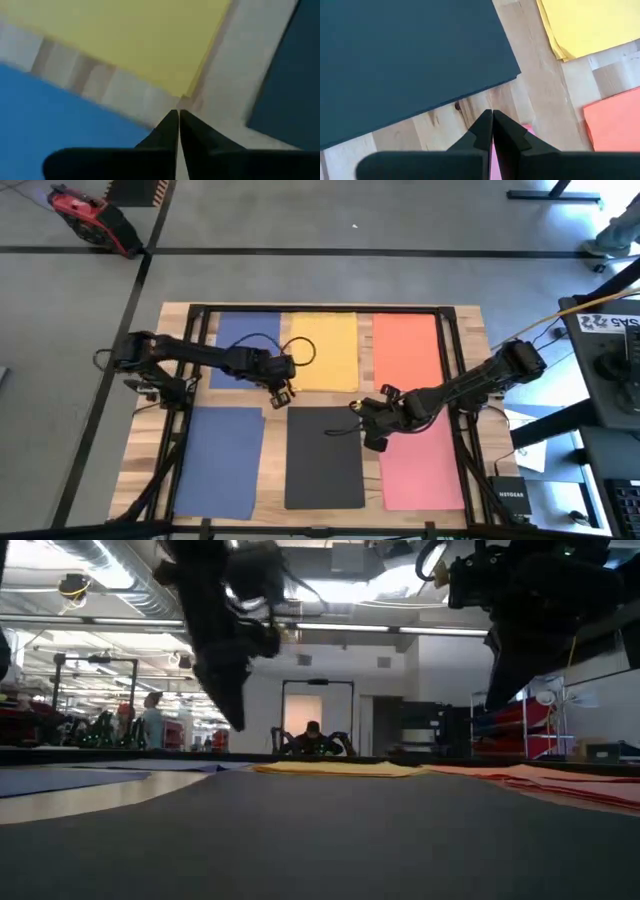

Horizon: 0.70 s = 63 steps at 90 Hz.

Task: Organize paper
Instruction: Stack the blue colored paper on top of the blue colored papers

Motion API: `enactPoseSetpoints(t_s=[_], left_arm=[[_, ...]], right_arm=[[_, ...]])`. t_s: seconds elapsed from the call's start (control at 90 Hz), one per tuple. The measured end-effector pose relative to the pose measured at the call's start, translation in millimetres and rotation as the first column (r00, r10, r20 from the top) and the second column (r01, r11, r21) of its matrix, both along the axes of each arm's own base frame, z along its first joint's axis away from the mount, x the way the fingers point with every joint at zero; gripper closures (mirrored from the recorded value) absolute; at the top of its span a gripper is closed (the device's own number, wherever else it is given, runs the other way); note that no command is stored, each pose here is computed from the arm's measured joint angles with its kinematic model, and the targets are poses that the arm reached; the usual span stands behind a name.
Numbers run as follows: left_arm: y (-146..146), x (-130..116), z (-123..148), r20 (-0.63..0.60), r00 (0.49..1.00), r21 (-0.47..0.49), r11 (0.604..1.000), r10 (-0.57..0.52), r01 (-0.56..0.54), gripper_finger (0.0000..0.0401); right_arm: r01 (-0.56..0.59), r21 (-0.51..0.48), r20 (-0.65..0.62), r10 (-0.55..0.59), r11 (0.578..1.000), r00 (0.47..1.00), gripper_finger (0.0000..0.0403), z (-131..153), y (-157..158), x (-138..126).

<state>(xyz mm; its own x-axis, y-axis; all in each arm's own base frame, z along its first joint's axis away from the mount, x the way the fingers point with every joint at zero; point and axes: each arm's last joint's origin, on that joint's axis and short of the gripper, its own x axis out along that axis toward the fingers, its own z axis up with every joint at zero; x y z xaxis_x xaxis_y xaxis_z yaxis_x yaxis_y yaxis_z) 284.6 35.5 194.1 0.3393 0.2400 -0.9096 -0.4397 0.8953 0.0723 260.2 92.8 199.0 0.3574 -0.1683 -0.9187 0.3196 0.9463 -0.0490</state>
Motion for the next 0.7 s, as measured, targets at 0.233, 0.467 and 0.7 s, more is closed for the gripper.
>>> enactPoseSetpoints(t_s=[0.233,0.467,0.7], left_arm=[[-1.3,-28.4,1.8,0.099,0.993,-0.048,0.998,0.057,-0.052,0.0401],[3.3,-28.5,-14.6,0.189,0.977,-0.146,0.987,0.097,-0.07,0.0356],[9.3,-43.4,-34.9,0.119,0.978,-0.169,0.974,0.171,-0.15,0.0278]], right_arm=[[-0.024,-0.009,-0.003,0.024,1.0,1.0,0.0403,0.0,0.0,0.1],[-0.025,-0.013,0.004,0.026,1.0,1.0,0.0403,0.3,0.1,0.7],[-0.023,-0.018,0.017,0.023,1.0,1.0,0.0403,0.6,0.2,1.7]])
